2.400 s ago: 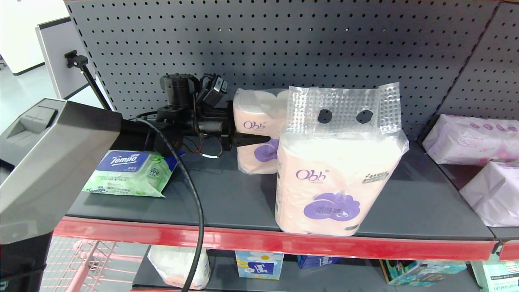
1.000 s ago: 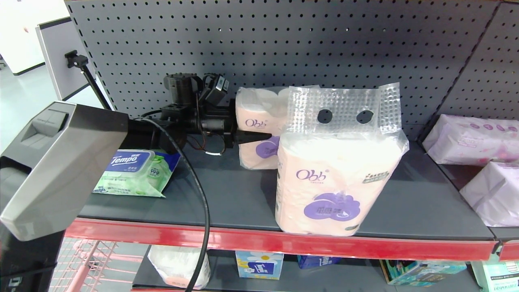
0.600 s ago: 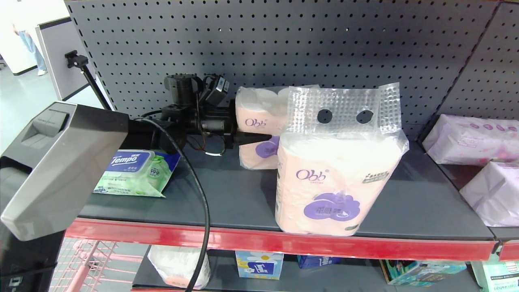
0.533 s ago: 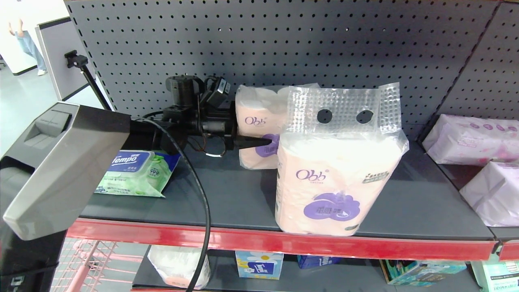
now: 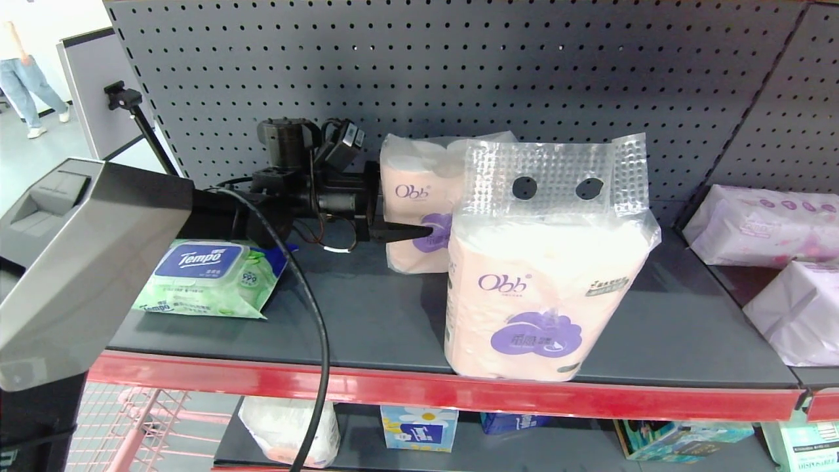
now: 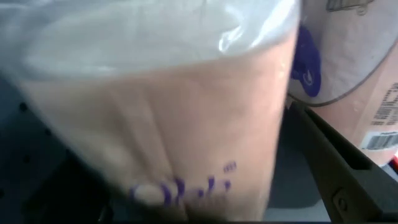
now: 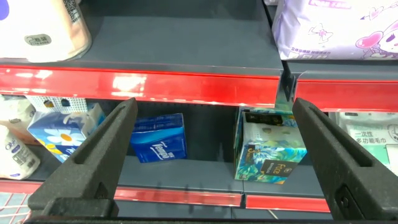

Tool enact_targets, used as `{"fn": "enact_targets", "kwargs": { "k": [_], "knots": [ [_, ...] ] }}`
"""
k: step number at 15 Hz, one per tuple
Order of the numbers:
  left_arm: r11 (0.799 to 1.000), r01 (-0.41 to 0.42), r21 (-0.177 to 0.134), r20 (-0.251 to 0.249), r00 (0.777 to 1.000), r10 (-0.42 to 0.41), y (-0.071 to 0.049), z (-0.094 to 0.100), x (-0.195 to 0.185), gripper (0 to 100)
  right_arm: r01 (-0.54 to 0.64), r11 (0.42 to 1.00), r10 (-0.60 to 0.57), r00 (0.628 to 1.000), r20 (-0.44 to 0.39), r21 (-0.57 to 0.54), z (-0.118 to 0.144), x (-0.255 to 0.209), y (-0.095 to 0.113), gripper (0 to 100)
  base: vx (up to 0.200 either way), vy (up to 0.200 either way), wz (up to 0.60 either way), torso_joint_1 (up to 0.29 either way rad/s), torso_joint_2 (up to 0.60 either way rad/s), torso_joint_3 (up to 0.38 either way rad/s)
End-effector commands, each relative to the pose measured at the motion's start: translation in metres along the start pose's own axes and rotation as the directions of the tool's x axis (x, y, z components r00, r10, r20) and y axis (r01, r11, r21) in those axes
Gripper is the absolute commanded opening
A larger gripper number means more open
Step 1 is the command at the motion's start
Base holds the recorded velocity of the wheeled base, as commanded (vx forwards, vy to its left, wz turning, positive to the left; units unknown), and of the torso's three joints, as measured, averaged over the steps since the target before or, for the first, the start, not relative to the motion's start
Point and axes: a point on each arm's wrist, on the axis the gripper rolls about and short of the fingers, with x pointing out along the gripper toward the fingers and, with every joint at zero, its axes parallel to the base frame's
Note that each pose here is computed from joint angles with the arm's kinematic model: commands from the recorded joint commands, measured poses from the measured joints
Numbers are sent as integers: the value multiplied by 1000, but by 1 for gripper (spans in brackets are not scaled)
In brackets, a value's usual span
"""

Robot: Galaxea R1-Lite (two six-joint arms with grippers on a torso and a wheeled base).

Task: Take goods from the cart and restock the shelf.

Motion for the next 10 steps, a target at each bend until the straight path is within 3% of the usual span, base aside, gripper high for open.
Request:
{"fn": "enact_targets", "kwargs": {
  "k": [1, 5, 10],
  "knots": [
    [999, -34, 3, -11, 999, 34, -6, 17, -18, 100, -1, 1000, 1, 1000, -1, 0, 0, 0, 0, 100, 0, 0, 0, 0, 0, 0],
    [995, -97, -12, -39, 995, 97, -18, 31, -46, 100, -1, 1000, 1, 1000, -1, 0, 0, 0, 0, 100, 0, 0, 0, 0, 0, 0],
    [991, -133, -28, -65, 989, 131, -48, 47, -70, 100, -1, 1000, 1, 1000, -1, 0, 0, 0, 0, 100, 0, 0, 0, 0, 0, 0]
  ]
}}
